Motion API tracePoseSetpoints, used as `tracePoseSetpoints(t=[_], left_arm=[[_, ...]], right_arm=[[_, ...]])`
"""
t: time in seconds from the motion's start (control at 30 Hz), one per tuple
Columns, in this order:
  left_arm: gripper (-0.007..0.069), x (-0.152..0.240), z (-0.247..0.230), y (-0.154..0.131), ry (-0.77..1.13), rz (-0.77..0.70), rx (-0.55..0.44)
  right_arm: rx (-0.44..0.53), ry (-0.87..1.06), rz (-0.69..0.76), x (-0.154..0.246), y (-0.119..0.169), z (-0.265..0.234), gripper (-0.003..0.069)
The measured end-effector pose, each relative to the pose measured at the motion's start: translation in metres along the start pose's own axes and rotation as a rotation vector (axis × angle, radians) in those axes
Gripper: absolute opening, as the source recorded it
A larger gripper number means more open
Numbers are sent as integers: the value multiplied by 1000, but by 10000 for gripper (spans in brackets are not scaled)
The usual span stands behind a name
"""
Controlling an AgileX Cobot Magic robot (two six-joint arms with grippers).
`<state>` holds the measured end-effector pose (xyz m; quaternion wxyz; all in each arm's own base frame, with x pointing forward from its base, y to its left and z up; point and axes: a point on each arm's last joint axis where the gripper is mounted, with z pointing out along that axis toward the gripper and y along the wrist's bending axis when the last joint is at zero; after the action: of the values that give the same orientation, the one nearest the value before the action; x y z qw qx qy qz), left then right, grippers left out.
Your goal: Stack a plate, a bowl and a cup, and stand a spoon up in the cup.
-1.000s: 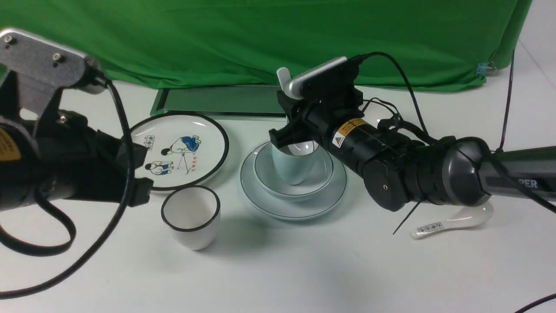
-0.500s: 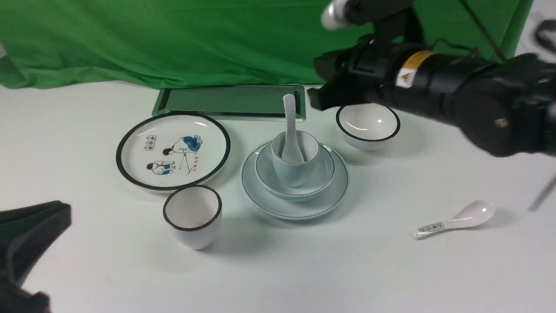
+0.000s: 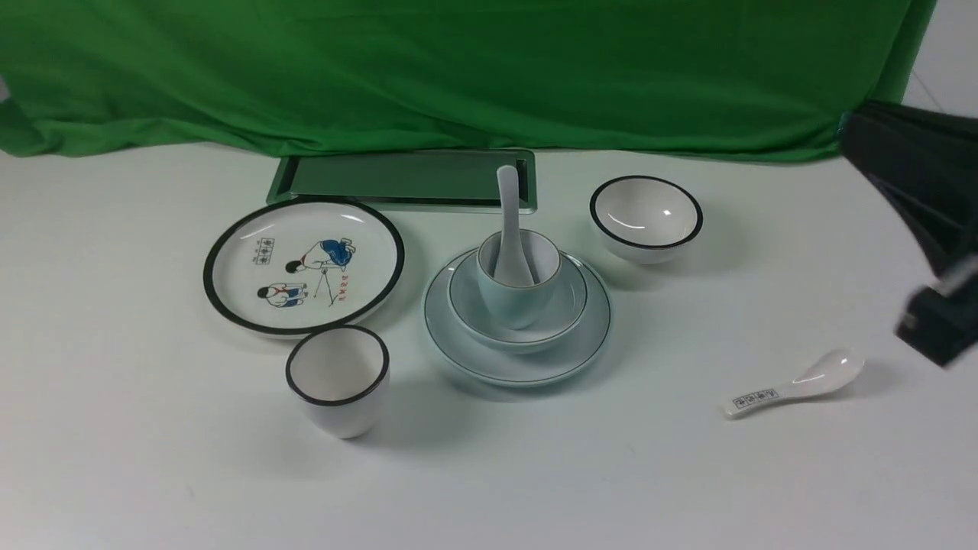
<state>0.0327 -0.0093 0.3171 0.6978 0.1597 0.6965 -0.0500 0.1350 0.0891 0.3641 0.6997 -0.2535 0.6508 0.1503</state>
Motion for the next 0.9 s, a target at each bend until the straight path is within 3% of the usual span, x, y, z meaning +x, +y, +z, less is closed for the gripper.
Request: tracePoseSetpoints(t=[0.3,0.7,0.9], left_arm=[[-36,0,0,0,0,1,0],[-31,0,0,0,0,1,0],[-31,0,0,0,0,1,0]], right_arm=[[22,-136,2,-4,-1,-49,43],[23,-145,3,-5,-1,-50,71],[48,-114,-36,17,0,-58,13]])
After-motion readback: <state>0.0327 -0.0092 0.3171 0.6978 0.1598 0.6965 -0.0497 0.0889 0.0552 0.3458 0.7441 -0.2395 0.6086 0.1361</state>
